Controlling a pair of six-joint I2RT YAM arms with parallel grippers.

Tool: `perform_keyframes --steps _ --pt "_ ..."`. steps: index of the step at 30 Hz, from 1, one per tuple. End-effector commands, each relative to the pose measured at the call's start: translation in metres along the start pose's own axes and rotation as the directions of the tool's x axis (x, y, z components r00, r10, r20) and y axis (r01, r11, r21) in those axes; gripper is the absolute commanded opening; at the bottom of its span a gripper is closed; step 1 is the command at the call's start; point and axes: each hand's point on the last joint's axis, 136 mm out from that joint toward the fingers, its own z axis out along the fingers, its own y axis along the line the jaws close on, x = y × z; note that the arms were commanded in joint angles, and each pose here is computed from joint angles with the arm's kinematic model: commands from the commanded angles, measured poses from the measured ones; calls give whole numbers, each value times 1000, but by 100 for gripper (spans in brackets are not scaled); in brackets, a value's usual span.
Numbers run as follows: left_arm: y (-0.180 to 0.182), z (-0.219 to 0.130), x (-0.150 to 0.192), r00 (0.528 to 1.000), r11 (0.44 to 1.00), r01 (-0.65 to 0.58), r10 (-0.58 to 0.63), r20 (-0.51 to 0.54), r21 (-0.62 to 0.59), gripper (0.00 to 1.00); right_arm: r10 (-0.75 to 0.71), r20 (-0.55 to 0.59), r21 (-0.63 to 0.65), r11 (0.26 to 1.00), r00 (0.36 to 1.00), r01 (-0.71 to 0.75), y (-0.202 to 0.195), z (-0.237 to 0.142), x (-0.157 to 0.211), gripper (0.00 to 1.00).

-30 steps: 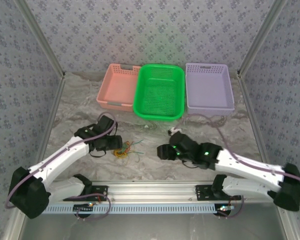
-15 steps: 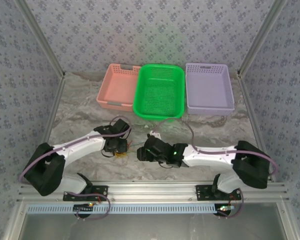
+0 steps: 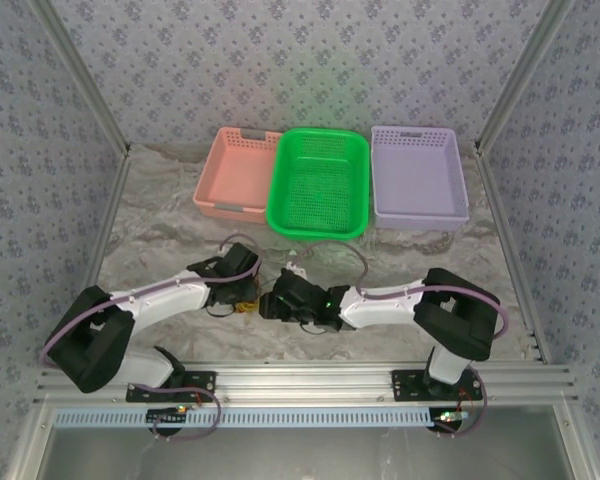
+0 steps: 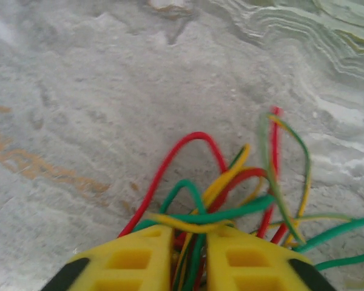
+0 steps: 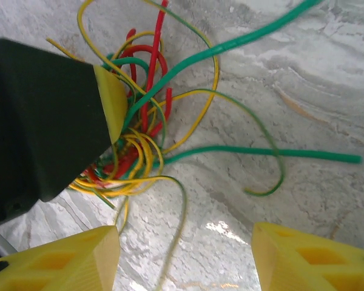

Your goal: Untangle the cables

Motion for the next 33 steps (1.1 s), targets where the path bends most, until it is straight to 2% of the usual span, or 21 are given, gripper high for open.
perform_keyframes --steps 1,3,13,18,22,26,29,33 --pt "1 6 18 998 999 41 -39 -50 33 6 93 28 -35 995 995 -92 -2 0 -8 62" --pt "-6 6 17 998 996 56 -53 -43 74 0 121 38 -43 992 992 -119 -5 -3 -11 64" --pt "-34 -23 7 992 956 84 -107 66 281 0 316 141 -156 943 938 -294 -3 -31 -46 90" --pt "-39 -35 1 985 934 98 -141 101 343 0 461 94 -185 879 882 -440 -6 -23 -57 93" --pt "-44 -41 -5 980 922 99 -155 122 375 0 570 47 -186 812 820 -553 -8 -11 -46 94" --pt "-46 -41 -7 978 918 98 -160 132 384 0 584 99 -199 805 805 -559 -6 -20 -42 96" --pt "-50 -41 -7 976 913 92 -161 144 397 0 568 134 -146 822 812 -551 -9 -26 -42 98" --pt "-59 -48 -11 970 904 70 -160 182 421 0 618 131 -165 784 775 -598 -12 -21 -46 98"
